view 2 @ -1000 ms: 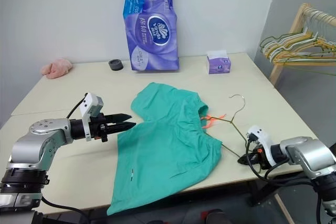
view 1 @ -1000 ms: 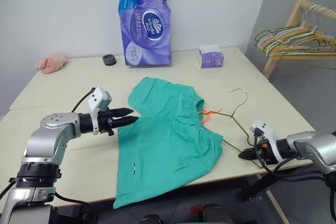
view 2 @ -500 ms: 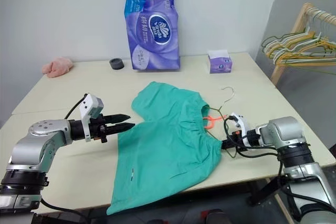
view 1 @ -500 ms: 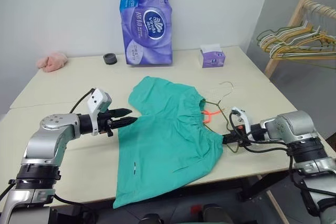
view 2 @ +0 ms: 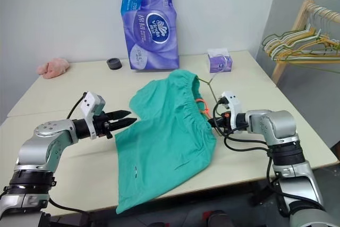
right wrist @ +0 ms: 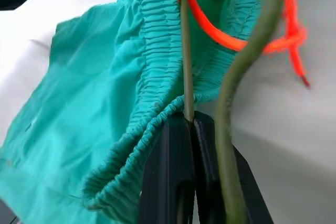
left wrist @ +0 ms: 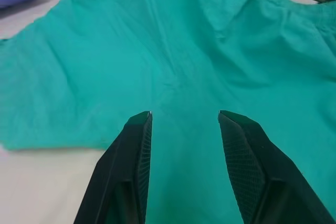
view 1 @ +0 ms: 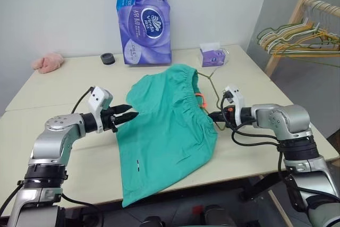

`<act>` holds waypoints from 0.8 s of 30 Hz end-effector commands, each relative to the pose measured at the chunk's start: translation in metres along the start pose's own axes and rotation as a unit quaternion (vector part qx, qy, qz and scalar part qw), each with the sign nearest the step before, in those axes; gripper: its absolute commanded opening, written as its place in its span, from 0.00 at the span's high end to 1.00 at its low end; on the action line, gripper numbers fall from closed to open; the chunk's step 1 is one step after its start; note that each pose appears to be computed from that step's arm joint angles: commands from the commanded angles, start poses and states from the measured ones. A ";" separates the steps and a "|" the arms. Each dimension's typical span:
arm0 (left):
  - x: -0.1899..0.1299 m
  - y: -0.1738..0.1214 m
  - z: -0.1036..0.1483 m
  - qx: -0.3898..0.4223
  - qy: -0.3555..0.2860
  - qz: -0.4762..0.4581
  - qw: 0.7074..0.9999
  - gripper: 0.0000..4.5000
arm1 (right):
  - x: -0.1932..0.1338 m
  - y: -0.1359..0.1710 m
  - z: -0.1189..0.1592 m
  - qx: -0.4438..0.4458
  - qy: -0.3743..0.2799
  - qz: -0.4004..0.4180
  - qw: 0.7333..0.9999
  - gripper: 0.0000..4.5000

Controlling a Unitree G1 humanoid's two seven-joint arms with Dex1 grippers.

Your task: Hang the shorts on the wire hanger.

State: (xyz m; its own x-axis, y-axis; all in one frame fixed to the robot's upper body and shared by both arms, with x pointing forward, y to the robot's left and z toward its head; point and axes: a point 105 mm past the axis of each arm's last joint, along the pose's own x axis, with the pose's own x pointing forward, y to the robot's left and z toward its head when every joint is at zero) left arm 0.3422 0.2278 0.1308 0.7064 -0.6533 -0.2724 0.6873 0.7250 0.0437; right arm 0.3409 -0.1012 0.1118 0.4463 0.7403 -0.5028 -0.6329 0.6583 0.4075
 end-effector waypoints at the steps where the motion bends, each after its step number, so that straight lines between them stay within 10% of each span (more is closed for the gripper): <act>1: -0.004 0.012 0.019 0.029 -0.029 0.030 0.999 0.35 | -0.006 0.004 -0.012 0.048 0.037 0.010 0.998 1.00; 6: 0.001 0.009 0.024 0.032 -0.044 0.021 0.998 0.01 | -0.007 -0.025 -0.037 0.064 0.068 -0.049 0.994 1.00; 18: 0.000 0.002 0.026 0.026 -0.047 0.004 0.999 0.01 | 0.018 -0.002 0.030 0.017 -0.034 -0.008 0.999 1.00; 24: -0.010 0.014 0.042 0.049 -0.064 0.033 0.996 0.01 | 0.011 0.019 0.045 -0.198 -0.069 -0.011 0.978 1.00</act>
State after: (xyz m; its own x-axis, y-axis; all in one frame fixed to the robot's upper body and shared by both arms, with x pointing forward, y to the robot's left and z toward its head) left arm 0.3480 0.2265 0.1432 0.7269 -0.6518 -0.2163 0.6776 0.7320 0.0715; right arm 0.3657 -0.0843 0.1292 0.5224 0.7220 -0.4537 -0.7429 0.6466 0.1736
